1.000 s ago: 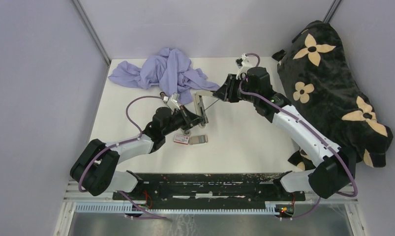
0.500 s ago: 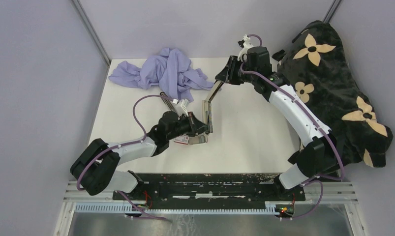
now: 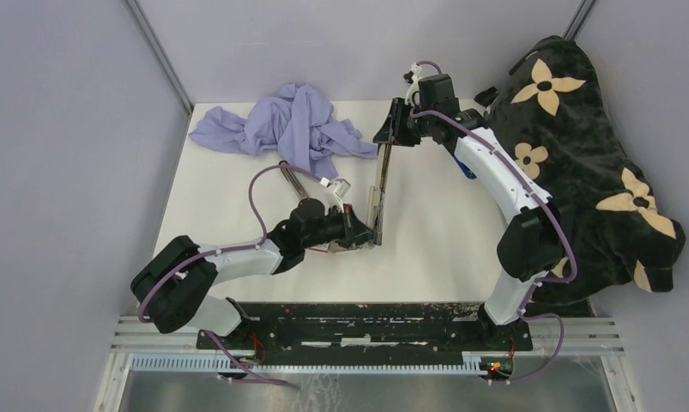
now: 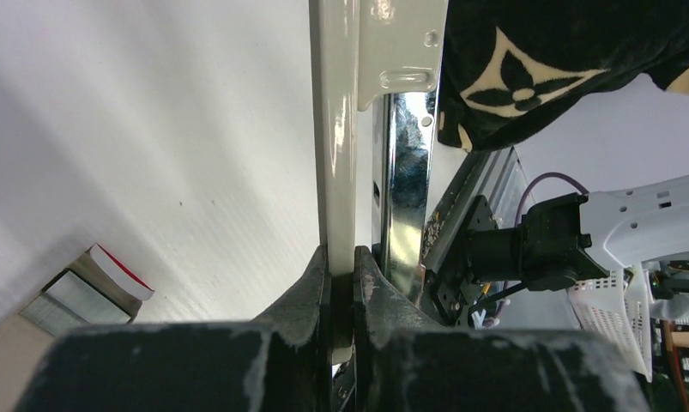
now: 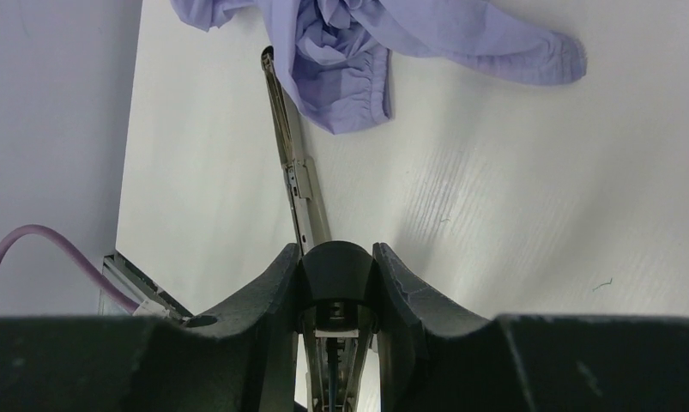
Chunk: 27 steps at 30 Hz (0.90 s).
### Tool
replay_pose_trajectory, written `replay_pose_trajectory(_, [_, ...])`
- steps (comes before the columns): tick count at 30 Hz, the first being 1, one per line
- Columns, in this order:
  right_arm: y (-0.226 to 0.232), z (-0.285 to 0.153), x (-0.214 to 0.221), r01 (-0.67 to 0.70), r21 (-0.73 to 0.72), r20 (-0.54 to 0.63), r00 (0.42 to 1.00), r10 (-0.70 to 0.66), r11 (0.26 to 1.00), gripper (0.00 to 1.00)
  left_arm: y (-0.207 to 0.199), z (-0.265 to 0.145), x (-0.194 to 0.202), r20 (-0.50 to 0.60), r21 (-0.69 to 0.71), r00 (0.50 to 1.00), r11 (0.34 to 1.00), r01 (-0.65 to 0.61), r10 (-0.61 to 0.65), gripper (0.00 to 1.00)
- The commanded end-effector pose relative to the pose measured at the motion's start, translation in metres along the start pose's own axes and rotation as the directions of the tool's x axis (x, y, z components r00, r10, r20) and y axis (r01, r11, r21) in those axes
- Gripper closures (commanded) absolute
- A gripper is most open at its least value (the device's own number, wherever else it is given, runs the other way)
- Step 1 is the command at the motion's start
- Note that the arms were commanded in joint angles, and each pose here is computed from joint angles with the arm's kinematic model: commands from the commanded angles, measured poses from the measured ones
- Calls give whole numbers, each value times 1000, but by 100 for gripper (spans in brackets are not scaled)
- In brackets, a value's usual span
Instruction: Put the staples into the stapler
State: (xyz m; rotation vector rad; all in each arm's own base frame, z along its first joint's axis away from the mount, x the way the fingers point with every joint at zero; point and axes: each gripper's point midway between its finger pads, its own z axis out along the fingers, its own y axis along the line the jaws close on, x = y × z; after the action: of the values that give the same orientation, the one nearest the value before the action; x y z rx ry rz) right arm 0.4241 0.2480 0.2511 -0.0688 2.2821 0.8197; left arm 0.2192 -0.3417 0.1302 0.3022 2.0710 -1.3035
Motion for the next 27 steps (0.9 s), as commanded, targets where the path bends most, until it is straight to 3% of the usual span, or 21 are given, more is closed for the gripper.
replay_pose_trajectory(1, [0,5,-31,84,15,82,993,-85,996,77,-61,3,-21,65,230,985,958,-170,159,97])
replay_pose_trajectory(10, [4,9,-24,69,-21,59,996,-67,997,41,-64,1,-25,100,254,992,962,-100,76,97])
replay_pose_trajectory(17, [21,-17,-33,93,-57,116,990,-86,994,19,-50,2,-28,131,199,991,980,-30,3,97])
replay_pose_trajectory(22, [19,-32,-21,106,-49,105,989,-101,993,9,-34,3,-37,165,154,983,987,52,-77,97])
replay_pose_trajectory(27, [12,-40,7,95,-57,58,994,-91,994,6,-31,0,-48,189,175,971,978,115,-148,97])
